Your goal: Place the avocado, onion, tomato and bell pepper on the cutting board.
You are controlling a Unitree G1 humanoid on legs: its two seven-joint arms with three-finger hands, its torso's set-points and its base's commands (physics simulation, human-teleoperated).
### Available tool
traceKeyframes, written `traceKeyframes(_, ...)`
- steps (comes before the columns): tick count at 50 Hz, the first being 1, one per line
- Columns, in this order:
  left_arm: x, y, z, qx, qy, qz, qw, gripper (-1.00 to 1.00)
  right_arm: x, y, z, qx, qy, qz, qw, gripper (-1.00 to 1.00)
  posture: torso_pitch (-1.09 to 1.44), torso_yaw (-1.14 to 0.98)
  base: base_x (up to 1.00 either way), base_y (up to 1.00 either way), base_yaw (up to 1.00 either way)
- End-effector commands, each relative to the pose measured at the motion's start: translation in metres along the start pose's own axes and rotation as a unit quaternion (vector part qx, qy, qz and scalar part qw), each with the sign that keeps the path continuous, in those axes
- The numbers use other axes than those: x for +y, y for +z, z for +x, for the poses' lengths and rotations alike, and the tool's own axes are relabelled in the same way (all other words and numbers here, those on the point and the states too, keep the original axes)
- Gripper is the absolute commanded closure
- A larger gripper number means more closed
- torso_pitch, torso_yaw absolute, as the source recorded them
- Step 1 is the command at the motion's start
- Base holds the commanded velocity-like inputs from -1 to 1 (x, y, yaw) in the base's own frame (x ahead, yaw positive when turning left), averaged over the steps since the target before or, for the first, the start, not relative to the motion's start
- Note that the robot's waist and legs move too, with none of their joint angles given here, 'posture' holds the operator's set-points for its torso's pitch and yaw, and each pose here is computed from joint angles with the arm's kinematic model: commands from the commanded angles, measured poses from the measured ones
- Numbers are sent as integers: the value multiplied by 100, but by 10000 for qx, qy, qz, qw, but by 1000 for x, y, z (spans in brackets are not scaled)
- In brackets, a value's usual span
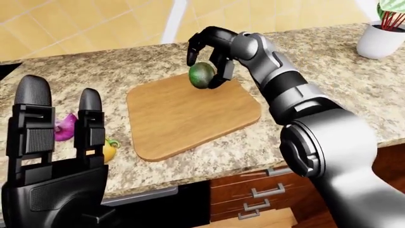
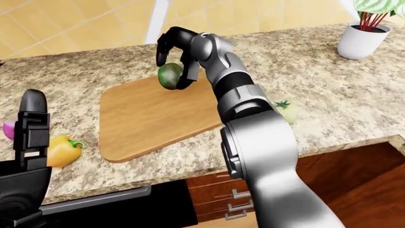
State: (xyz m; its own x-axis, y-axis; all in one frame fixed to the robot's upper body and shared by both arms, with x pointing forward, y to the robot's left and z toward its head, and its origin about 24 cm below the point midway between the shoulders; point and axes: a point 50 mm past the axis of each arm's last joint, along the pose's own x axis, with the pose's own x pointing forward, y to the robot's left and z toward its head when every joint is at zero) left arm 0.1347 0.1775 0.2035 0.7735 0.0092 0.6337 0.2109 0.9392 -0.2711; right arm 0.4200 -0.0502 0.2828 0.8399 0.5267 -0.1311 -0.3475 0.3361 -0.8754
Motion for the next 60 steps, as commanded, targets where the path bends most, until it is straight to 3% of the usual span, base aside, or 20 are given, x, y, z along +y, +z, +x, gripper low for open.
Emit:
traceKeyframes(1,-4,10,1,-271,-124,8,9996,-100,-24,19,-6,-313,-416,-214,9984,100,0,0,0,0,0)
traceKeyframes(18,-4,9,0,-270,-133,19,9995,-100,-5,16,0,-225,45,-366,9991,100,0,0,0,0,0)
traceKeyframes(21,-4,9,0,-260,-136,12,9996,-100,-5,16,0,-221,74,-361,9991,72,0,0,0,0,0)
traceKeyframes(22,-4,9,0,-259,-134,10,9996,-100,-4,15,0,-208,96,-365,9991,44,0,0,0,0,0)
traceKeyframes(24,-4,9,0,-263,-135,11,9996,-100,-4,16,1,-204,100,-372,9990,25,0,0,0,0,0)
traceKeyframes(27,-4,9,0,-264,-132,9,9996,-100,-5,17,0,-217,95,-378,9990,21,0,0,0,0,0)
traceKeyframes(29,-4,9,0,-262,-128,4,9996,-100,-5,16,0,-202,103,-395,9990,-1,0,0,0,0,0)
traceKeyframes(34,-3,9,0,-256,-116,-8,9996,-100,-5,16,0,-201,122,-402,9989,-11,0,0,0,0,0)
traceKeyframes(36,-3,9,0,-243,-122,-17,9996,-100,-4,14,0,-176,124,-405,9989,-29,0,0,0,0,0)
traceKeyframes(38,-3,8,1,-232,-121,-23,9997,-100,-7,14,-1,-159,103,-410,9990,-33,0,0,0,0,0)
traceKeyframes(42,-4,8,0,-232,-128,-25,9996,-100,-21,18,-6,-149,-46,-473,9988,-64,0,0,0,0,0)
traceKeyframes(44,-4,8,0,-236,-132,-21,9996,-100,-30,19,-10,-121,-133,-514,9985,-53,0,0,0,0,0)
traceKeyframes(48,-4,8,0,-233,-135,-17,9996,-100,-52,24,-20,-64,-351,-703,9969,-58,0,0,0,0,0)
traceKeyframes(50,-5,8,0,-236,-142,-10,9996,-100,-74,31,-32,-11,-520,-889,9947,-95,0,0,0,0,0)
traceKeyframes(51,-5,8,0,-240,-142,-6,9996,-100,-78,32,-35,9,-528,-930,9943,-99,0,0,0,0,0)
traceKeyframes(55,-5,8,-1,-252,-144,13,9996,-100,-119,27,-67,585,-632,-1415,9862,-100,0,0,0,0,0)
traceKeyframes(60,-6,7,-2,-243,-164,25,9996,-100,-148,2,-104,1290,-597,-1403,9799,-100,0,0,0,0,0)
